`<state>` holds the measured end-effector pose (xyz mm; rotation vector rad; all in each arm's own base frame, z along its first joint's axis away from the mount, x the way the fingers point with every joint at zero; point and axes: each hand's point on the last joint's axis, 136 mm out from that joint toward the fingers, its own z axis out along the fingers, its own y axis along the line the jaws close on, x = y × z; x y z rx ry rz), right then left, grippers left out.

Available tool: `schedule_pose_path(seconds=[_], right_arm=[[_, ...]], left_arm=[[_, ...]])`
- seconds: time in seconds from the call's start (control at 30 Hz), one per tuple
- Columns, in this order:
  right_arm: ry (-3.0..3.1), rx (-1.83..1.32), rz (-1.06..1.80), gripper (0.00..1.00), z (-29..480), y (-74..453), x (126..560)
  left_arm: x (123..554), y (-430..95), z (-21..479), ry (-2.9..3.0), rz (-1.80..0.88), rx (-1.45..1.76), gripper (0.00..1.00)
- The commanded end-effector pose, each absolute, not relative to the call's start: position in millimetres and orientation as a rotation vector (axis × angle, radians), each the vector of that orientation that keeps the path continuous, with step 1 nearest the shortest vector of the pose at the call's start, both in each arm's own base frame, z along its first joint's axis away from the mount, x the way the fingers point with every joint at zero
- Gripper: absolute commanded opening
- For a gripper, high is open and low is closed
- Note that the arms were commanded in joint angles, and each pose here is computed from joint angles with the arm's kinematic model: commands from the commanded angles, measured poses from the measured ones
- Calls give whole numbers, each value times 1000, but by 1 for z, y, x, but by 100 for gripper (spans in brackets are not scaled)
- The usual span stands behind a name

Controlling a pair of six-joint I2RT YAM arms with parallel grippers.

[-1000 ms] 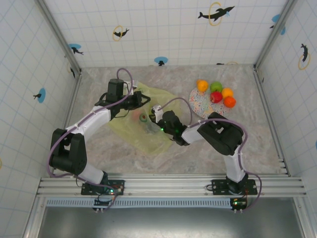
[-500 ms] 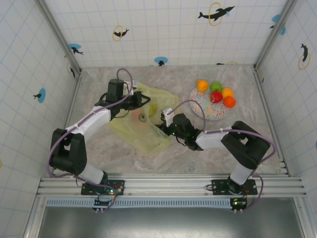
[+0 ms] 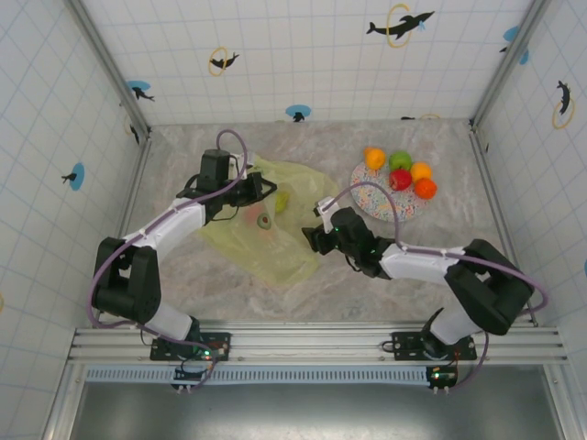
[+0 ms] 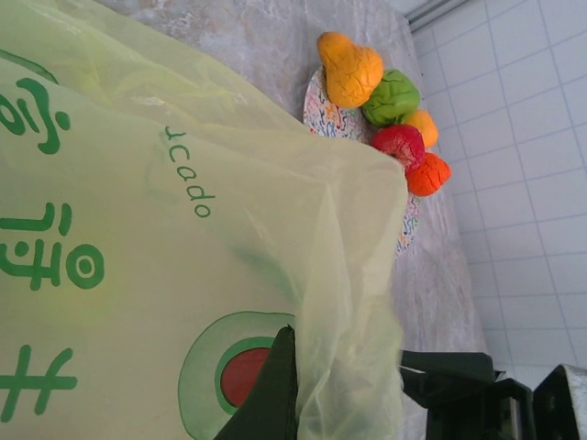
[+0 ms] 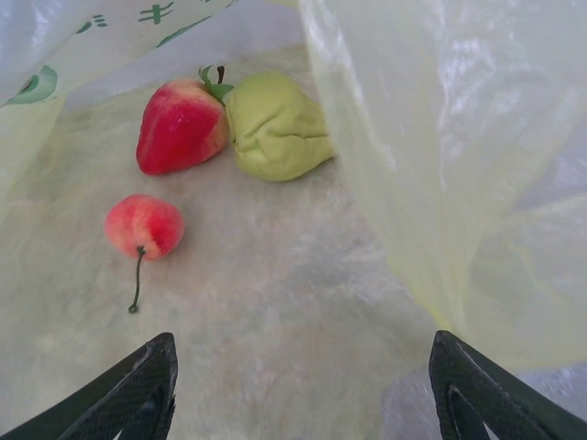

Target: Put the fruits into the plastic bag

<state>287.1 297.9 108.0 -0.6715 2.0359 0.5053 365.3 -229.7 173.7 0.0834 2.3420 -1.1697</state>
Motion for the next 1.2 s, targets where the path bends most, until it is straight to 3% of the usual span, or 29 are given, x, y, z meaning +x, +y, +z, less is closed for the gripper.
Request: schedule_pose_path(seconds=[0.0,0.33,0.77,0.93,1.17], right_arm=[[2055,-751,563,74,109,287,272],[2001,-635,646,78,149,238,283],[2059,-111,36,88,174,104,362],[2126,17,-168,91,162,56,380],[2213,248,-212,92,142,-8,407]], left_arm=[[367,-225,186,2294,-1136,123,0],[368,-224,183,2305,-1128,112,0],[368,-224,184,2306,-1133,105,0],[367,-226,183,2310,-1147,99,0],[365,-229,187,2304,-1164,94,0]])
